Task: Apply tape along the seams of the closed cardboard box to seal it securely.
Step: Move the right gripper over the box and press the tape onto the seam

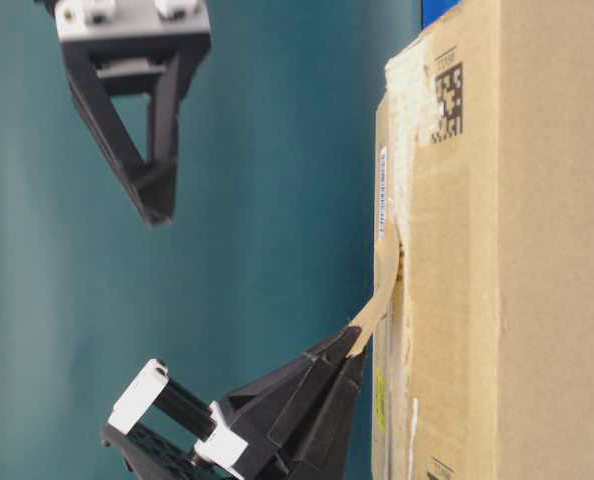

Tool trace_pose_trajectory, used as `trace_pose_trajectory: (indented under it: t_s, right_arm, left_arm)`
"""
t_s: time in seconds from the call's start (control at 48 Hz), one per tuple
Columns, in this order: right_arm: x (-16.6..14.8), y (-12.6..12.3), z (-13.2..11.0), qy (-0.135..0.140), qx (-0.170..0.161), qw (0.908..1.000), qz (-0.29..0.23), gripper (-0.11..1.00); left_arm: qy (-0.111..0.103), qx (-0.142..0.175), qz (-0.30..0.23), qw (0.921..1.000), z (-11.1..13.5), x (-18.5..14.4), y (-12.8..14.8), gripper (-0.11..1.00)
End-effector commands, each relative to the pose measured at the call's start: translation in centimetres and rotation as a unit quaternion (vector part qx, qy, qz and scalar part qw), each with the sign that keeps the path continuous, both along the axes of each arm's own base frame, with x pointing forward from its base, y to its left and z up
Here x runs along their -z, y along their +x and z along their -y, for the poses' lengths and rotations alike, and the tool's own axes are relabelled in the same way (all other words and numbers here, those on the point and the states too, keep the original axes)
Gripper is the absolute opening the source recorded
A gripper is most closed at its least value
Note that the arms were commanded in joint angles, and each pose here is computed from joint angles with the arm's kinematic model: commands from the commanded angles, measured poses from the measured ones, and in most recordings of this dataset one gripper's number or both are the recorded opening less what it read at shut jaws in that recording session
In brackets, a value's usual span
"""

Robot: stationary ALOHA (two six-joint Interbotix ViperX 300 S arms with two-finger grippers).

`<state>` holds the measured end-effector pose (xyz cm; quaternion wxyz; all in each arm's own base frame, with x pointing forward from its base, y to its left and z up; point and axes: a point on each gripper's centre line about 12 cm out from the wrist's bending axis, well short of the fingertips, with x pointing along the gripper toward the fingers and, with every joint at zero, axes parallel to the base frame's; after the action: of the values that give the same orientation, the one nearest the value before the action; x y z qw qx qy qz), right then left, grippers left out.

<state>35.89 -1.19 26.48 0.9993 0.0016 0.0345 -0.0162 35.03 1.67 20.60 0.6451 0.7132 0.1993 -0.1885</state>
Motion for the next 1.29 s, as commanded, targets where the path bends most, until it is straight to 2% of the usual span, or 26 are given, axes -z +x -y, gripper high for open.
trace_pose_trajectory:
  t_s: [0.0,0.646,1.084,1.271]
  right_arm:
    - [-1.1,0.8,0.3,0.002,0.004,0.9999,0.011,0.43]
    - [6.4,4.2,1.3,0.033,0.031,0.9954,-0.084,0.42]
    - [8.2,4.0,1.8,0.056,0.05,0.9906,-0.114,0.4]
    - [8.3,4.0,1.8,0.058,0.051,0.9901,-0.117,0.4]
  left_arm:
    - [-0.002,-0.001,0.015,0.9999,0.0,-1.0,0.4,0.02]
    - [-0.005,-0.002,0.003,1.0,0.1,-0.6,0.2,0.02]
    - [-0.009,-0.004,-0.001,1.0,0.1,-0.5,0.1,0.02]
    - [-0.009,-0.004,-0.001,1.0,0.1,-0.5,0.1,0.02]
